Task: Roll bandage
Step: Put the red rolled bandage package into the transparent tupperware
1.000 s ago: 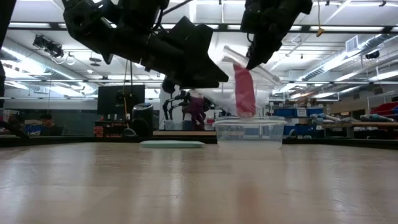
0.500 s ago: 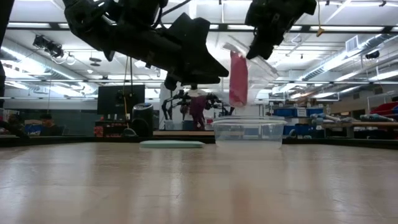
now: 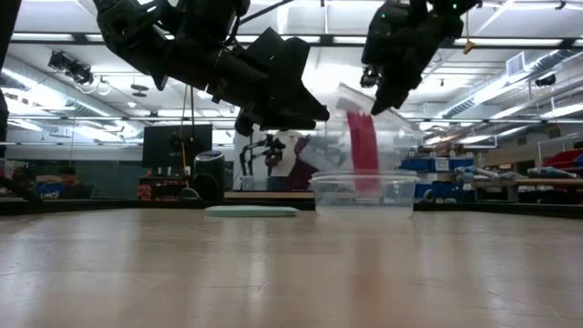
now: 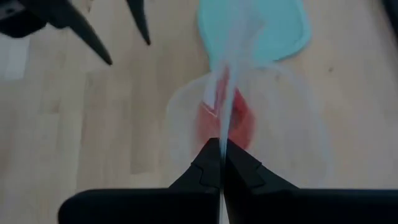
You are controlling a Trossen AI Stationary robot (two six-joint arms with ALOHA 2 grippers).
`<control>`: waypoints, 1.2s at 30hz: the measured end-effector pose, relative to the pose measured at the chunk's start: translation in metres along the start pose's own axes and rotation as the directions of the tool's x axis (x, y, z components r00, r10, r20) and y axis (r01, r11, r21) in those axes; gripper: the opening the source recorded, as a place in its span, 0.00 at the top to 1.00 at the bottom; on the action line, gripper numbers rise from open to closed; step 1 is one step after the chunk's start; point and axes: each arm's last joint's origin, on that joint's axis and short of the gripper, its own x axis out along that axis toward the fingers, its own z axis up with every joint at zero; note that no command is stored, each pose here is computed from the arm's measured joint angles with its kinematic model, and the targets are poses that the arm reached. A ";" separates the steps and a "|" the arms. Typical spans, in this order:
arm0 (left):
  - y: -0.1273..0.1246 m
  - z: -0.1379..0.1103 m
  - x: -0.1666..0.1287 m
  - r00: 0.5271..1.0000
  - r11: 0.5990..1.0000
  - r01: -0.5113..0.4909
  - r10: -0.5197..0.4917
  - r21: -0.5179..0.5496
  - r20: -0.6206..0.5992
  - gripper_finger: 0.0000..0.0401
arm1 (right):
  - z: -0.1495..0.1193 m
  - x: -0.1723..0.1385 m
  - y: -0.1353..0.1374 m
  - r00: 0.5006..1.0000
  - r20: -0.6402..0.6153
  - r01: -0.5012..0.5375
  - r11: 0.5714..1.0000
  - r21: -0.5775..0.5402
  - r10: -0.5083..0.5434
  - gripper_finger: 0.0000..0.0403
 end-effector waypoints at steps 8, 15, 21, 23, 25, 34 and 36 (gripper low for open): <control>0.000 0.006 -0.001 1.000 1.000 0.020 -0.019 -0.022 0.018 0.55 | -0.013 0.014 -0.003 0.996 0.024 -0.091 0.993 0.075 0.089 0.99; -0.001 0.007 -0.001 0.999 0.999 0.033 -0.033 -0.021 0.015 0.55 | -0.015 0.013 -0.007 1.000 -0.015 0.028 0.994 0.103 -0.026 0.88; -0.001 0.008 -0.001 0.999 0.999 0.040 -0.039 -0.030 0.029 0.55 | -0.006 -0.007 -0.005 0.984 -0.119 0.148 0.980 0.132 -0.132 0.71; -0.002 0.010 -0.001 0.998 0.998 0.045 -0.043 -0.040 0.045 0.55 | -0.003 -0.010 -0.004 0.981 -0.116 0.171 0.978 0.122 -0.157 0.66; -0.002 0.011 -0.001 0.997 0.998 0.048 -0.045 -0.048 0.055 0.55 | -0.001 -0.010 -0.004 0.976 -0.110 0.200 0.974 0.110 -0.188 0.63; 0.000 0.026 -0.010 0.994 0.993 0.087 -0.082 -0.082 0.065 0.55 | 0.008 -0.003 0.009 0.935 -0.062 0.350 0.937 0.011 -0.349 0.62; 0.001 0.031 -0.013 0.994 0.992 0.089 -0.082 -0.086 0.075 0.55 | 0.007 0.007 0.011 0.925 -0.051 0.375 0.926 -0.051 -0.377 0.63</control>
